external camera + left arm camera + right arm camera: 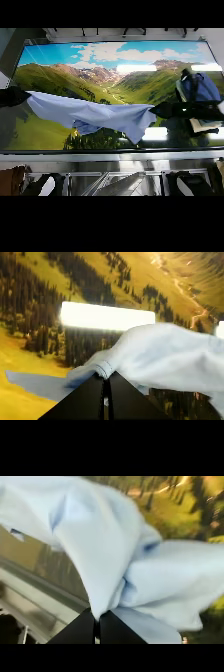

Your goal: Fold the shirts.

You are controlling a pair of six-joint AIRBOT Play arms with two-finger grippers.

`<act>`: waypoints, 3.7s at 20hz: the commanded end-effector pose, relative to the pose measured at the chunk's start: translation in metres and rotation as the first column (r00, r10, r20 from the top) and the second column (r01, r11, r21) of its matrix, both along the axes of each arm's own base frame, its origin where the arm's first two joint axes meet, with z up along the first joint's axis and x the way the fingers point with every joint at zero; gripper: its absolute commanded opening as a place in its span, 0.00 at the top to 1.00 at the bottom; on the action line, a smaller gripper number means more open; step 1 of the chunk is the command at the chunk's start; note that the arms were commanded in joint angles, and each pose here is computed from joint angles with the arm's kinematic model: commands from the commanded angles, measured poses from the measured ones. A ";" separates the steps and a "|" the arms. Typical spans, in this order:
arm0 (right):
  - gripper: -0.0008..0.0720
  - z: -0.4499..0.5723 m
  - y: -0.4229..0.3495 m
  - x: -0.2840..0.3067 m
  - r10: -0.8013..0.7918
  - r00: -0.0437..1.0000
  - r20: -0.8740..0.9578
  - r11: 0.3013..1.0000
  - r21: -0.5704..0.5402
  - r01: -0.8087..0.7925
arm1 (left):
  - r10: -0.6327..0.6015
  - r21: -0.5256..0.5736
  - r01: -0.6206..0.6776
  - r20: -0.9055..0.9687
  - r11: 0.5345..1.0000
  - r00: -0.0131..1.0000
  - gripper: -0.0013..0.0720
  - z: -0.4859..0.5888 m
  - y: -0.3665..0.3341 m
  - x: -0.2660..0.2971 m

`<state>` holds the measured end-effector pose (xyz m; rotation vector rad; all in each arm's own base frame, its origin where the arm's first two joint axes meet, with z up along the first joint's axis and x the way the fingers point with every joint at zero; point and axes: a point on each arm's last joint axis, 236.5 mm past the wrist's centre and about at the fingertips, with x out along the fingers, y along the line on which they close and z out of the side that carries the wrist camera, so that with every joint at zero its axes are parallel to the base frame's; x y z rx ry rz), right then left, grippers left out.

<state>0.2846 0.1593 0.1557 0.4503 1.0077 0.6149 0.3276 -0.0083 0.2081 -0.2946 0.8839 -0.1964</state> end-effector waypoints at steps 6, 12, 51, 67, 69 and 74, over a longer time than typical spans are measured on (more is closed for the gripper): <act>0.97 0.119 -0.084 -0.040 -0.080 0.962 0.260 0.914 -0.365 0.175 | 0.044 0.310 -0.143 0.306 0.940 0.951 0.97 0.139 0.020 -0.080; 0.97 0.096 -0.082 -0.042 -0.072 0.996 0.053 0.918 -0.387 0.087 | -0.036 0.344 0.035 -0.004 0.938 0.999 0.97 0.043 0.001 -0.144; 0.97 -0.230 -0.025 0.078 0.060 0.839 -0.541 0.994 0.112 0.002 | -0.097 0.272 0.230 -0.426 0.934 0.900 0.97 -0.154 0.004 -0.029; 0.97 0.203 -0.074 -0.057 -0.114 0.868 0.483 0.944 -0.221 0.246 | 0.065 0.357 -0.255 0.467 0.899 0.882 0.97 0.175 0.031 -0.111; 0.97 0.256 -0.086 -0.078 -0.129 0.781 0.611 0.914 -0.231 0.332 | 0.047 0.358 -0.295 0.564 0.886 0.825 0.97 0.222 0.028 -0.137; 0.97 0.315 -0.112 -0.123 -0.164 0.659 0.734 0.846 -0.239 0.477 | 0.017 0.295 -0.323 0.715 0.899 0.699 0.97 0.302 0.027 -0.187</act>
